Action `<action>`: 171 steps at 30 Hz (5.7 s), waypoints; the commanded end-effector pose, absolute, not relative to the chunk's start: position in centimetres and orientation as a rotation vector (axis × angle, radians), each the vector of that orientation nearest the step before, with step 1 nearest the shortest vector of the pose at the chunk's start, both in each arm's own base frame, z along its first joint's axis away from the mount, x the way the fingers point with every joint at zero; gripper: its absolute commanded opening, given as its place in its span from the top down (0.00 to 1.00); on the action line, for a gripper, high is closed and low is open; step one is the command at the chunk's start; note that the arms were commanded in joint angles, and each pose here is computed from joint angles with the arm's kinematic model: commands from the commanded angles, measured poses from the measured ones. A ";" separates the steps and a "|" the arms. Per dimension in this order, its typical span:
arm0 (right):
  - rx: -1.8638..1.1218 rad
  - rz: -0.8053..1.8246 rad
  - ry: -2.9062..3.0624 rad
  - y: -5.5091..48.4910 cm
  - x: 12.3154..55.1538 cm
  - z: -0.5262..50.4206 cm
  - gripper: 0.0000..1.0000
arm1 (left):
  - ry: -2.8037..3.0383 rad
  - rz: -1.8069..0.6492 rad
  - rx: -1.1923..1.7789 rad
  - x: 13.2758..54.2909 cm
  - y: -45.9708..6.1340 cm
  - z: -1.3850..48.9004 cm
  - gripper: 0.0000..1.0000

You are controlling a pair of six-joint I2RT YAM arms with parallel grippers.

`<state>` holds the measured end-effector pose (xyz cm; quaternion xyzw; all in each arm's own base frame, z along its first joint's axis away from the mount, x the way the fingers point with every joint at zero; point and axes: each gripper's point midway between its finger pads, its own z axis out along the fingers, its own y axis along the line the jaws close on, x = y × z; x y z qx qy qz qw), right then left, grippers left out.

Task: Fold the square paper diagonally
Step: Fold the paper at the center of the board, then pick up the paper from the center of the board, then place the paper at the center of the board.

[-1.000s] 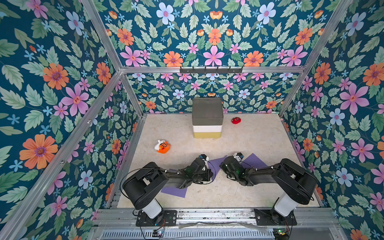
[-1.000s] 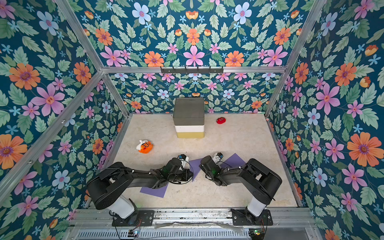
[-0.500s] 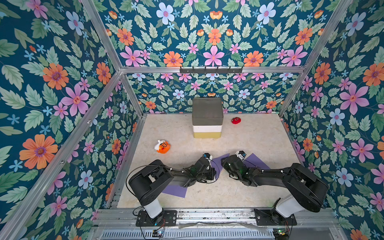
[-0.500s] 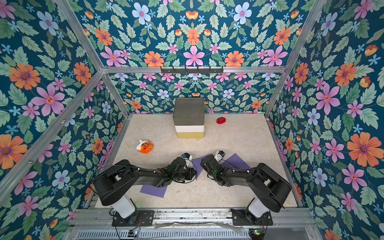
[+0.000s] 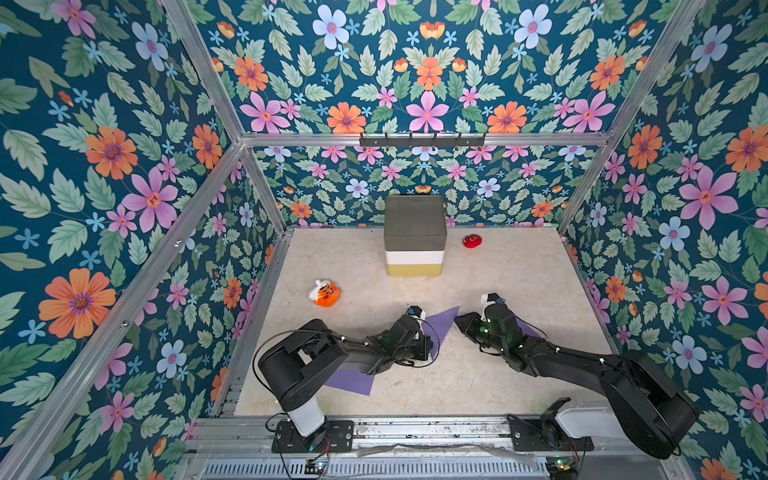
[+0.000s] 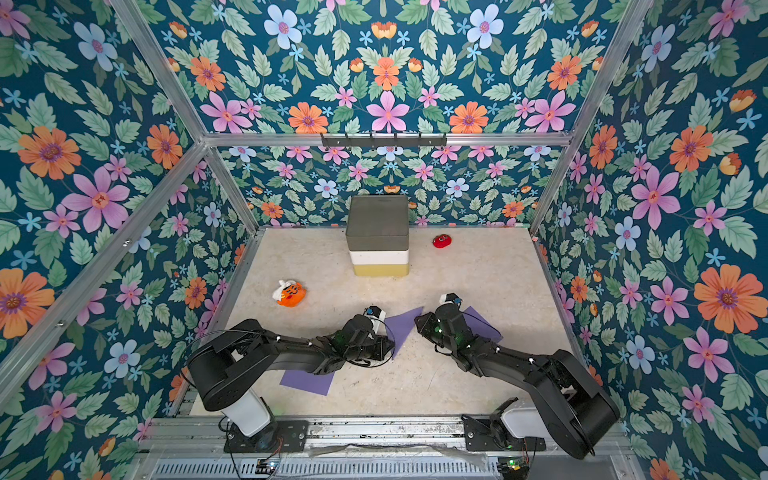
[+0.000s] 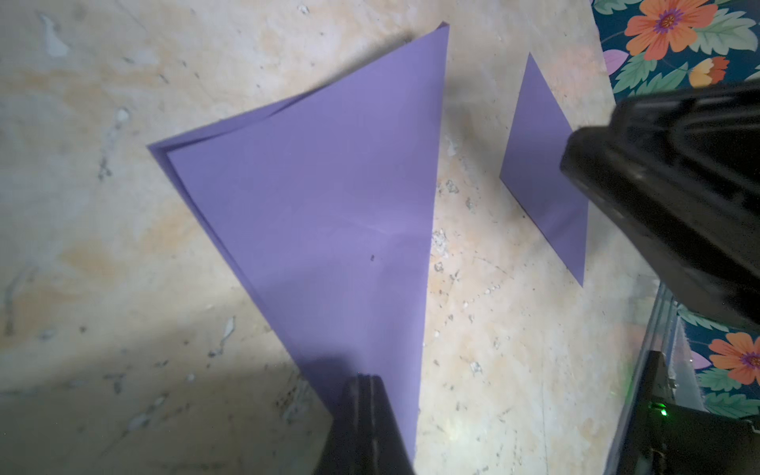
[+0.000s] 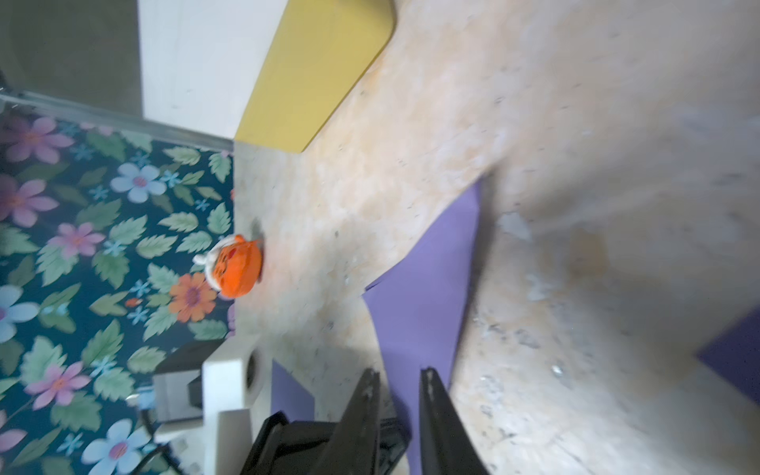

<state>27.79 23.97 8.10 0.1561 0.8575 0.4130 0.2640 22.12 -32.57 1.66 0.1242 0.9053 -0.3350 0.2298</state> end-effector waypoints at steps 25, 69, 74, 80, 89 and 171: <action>0.429 1.064 2.434 25.3 28.7 1.6 0.96 | 2.708 -0.696 0.350 19.4 -28.3 -2.9 1.00; 0.291 1.104 2.322 23.6 32.8 7.3 0.74 | 2.725 -0.667 0.371 19.0 -28.2 -3.4 1.00; 0.363 1.024 2.353 22.9 33.2 5.5 0.68 | 2.725 -0.663 0.370 19.0 -28.2 -3.5 1.00; 0.420 0.938 2.365 21.2 33.0 4.1 0.62 | 2.730 -0.659 0.369 18.9 -28.1 -3.7 1.00; 0.390 1.048 2.334 22.0 32.4 3.8 0.63 | 2.734 -0.658 0.366 18.8 -28.0 -3.8 1.00; 1.195 0.679 1.879 7.3 39.5 3.1 0.80 | 2.213 -0.509 0.116 26.2 -24.1 10.5 0.71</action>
